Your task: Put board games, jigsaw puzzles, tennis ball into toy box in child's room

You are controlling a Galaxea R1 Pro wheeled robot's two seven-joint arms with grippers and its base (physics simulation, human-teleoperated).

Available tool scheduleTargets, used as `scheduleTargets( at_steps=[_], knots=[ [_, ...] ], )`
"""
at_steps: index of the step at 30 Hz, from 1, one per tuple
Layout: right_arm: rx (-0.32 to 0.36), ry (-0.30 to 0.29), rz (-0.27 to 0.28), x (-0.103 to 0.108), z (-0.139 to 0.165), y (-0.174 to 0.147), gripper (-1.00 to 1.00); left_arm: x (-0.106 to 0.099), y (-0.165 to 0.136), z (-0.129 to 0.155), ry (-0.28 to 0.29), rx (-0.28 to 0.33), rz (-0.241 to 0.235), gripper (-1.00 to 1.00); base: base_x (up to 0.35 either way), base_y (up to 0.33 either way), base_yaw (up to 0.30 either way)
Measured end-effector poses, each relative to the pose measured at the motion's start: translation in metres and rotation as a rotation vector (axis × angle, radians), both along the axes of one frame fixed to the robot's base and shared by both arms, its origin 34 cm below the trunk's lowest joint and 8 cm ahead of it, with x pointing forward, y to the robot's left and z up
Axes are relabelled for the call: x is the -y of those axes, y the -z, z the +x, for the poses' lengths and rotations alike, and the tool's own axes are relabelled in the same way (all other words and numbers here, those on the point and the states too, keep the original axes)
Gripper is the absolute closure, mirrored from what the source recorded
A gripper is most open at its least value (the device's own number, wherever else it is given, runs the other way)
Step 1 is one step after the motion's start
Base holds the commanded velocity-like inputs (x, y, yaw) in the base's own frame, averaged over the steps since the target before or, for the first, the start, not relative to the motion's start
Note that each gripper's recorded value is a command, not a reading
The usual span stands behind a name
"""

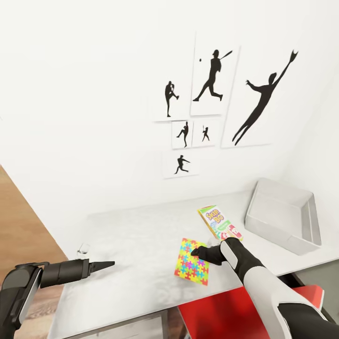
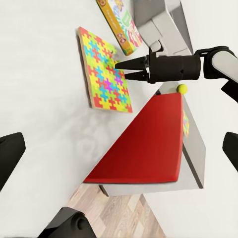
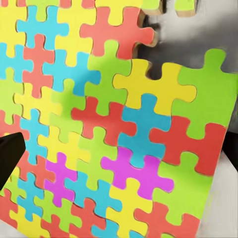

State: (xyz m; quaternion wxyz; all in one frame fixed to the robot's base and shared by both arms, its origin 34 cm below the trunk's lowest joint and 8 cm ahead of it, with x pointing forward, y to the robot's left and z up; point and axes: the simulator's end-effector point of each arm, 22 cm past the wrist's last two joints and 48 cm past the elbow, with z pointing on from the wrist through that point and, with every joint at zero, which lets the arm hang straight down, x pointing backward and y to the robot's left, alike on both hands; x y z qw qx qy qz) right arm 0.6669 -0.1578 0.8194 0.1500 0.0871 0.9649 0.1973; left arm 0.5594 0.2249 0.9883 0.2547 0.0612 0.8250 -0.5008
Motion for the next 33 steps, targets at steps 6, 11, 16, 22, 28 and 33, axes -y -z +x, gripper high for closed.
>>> scheduleTargets(
  at_steps=[6, 11, 16, 22, 28, 33],
  knots=[
    [0.004, 0.001, 0.0, 0.0, 0.0009, -0.0002, -1.0, 0.0, 0.0002, 0.0001, 0.0, 0.0, 0.0, -1.0, -0.028, 0.077, 0.0],
    [0.005, 0.001, -0.001, 0.0, 0.001, -0.0003, -1.0, 0.0001, 0.0001, 0.0, 0.0, 0.0, 0.0, -1.0, -0.024, 0.061, 0.0],
    [0.005, 0.001, -0.001, 0.0001, 0.001, 0.0, -1.0, 0.0004, 0.0003, 0.0, 0.001, -0.001, 0.0, -1.0, -0.077, 0.096, 0.0],
    [0.007, 0.002, -0.001, 0.0002, 0.0013, 0.0, -1.0, 0.0004, 0.0003, -0.0001, 0.001, -0.001, 0.0, -1.0, -0.068, 0.073, 0.0],
    [0.01, 0.003, -0.002, 0.0004, 0.0019, -0.0001, -1.0, 0.0005, 0.0002, -0.0002, 0.001, -0.001, 0.0, -1.0, -0.108, 0.132, 0.0],
    [0.011, 0.003, -0.002, 0.0004, 0.0017, 0.0, -1.0, 0.0004, 0.0004, -0.0002, 0.001, -0.002, 0.0, -1.0, -0.024, 0.139, 0.0]
  ],
)
